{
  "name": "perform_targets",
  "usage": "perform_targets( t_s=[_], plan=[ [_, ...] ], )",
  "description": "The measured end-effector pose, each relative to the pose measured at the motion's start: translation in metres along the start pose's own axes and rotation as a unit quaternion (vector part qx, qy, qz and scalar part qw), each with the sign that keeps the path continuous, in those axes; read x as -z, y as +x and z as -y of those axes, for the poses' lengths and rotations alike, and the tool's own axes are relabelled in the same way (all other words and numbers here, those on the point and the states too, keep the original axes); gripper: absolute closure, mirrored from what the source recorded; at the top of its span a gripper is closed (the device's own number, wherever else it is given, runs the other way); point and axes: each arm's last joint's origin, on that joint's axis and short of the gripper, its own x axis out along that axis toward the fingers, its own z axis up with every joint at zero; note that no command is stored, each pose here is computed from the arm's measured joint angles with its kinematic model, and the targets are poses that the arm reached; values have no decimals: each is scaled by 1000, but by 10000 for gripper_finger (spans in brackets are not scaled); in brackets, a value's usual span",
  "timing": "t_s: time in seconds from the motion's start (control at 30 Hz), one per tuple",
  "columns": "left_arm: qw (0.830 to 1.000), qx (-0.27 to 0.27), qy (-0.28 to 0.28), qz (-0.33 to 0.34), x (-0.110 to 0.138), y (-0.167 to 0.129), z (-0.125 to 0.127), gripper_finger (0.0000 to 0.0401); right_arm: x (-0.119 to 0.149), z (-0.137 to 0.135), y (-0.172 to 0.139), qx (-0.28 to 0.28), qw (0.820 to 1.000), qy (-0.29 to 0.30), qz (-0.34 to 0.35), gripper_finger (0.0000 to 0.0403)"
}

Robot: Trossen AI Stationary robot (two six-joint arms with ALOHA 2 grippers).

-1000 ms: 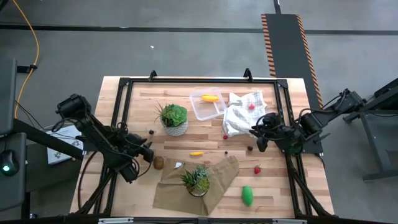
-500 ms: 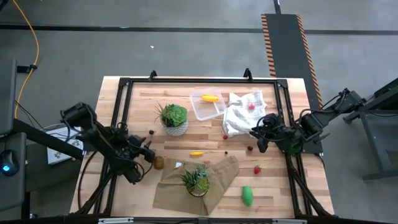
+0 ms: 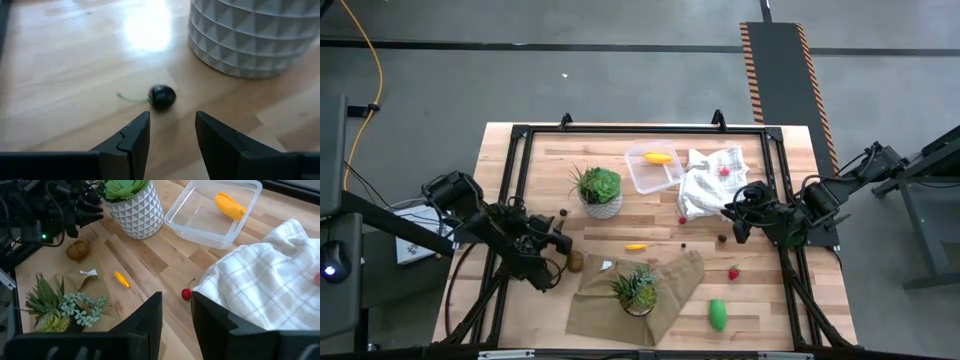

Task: Pick and placing Produce into tupperware
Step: Put the black cherry into the transparent bin

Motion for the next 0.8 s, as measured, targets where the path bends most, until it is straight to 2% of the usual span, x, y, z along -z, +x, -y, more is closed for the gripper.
perform_targets(
  t_s=[0.2,0.53,0.8],
  plan=[
    [999,-34,-7,2,-7,11,3,254,0,0,0,-1,1000,13,1,308],
    [999,-24,-28,10,-8,15,7,254,-1,-2,0,-8,1000,27,5,308],
    [999,-18,-36,11,-9,14,8,254,-1,-1,0,-6,1000,-13,4,308]
  ],
)
